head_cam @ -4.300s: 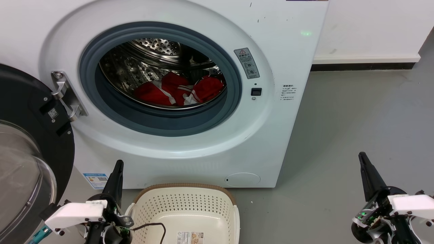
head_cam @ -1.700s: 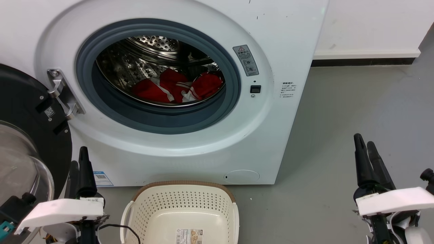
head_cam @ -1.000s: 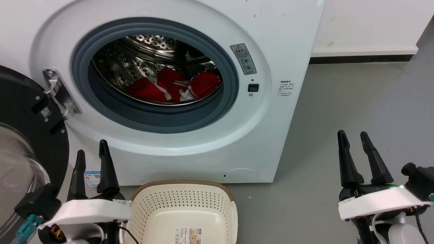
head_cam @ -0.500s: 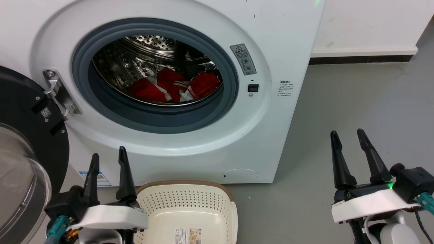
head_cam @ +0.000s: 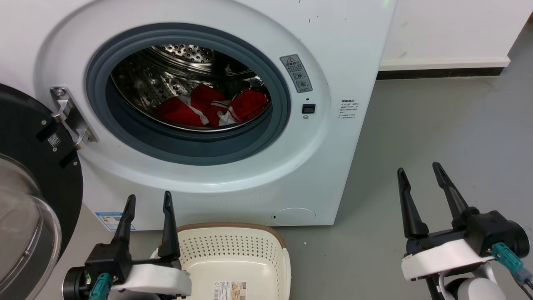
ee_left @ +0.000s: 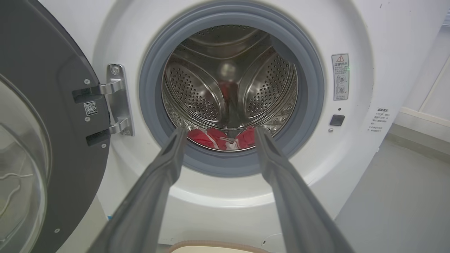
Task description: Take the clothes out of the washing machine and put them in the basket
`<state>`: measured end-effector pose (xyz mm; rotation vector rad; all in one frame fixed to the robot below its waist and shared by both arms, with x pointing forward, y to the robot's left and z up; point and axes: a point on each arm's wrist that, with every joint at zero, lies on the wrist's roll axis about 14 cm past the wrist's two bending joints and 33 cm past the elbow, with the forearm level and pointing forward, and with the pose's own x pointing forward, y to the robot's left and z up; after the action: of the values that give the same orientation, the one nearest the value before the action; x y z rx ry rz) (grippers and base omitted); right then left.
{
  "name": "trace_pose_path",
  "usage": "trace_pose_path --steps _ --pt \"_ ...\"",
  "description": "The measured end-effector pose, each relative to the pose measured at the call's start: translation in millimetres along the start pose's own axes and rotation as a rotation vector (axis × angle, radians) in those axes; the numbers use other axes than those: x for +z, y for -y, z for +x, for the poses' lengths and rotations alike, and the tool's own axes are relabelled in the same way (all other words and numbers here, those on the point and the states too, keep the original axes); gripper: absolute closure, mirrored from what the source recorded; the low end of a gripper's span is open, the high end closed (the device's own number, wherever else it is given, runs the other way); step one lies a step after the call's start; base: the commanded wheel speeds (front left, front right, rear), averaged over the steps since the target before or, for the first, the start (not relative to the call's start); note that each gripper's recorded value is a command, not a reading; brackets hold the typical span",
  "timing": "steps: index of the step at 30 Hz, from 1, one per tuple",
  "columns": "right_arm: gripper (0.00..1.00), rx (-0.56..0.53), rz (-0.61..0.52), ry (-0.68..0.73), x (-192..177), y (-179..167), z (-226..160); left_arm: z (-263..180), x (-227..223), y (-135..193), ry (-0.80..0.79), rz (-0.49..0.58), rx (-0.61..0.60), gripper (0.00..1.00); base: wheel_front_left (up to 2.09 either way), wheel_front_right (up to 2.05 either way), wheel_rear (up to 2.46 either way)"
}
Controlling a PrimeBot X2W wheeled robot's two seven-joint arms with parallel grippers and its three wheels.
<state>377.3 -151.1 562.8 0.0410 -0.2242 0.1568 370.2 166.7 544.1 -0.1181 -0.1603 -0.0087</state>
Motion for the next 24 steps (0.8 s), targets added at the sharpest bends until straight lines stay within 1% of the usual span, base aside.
trace_pose_path --steps 8,16,24 --pt "0.0 0.009 -0.06 0.0 -1 0 0 0 1 6 0.017 0.064 -0.024 0.0 0.0 0.0 0.0" --pt "0.0 0.018 -0.112 0.011 0 -1 -1 0 1 14 0.029 0.056 -0.074 0.0 0.0 0.0 0.0" --pt "0.0 0.021 -0.133 0.022 2 -1 -2 -2 2 14 0.045 0.107 -0.094 0.0 0.0 0.0 0.0"
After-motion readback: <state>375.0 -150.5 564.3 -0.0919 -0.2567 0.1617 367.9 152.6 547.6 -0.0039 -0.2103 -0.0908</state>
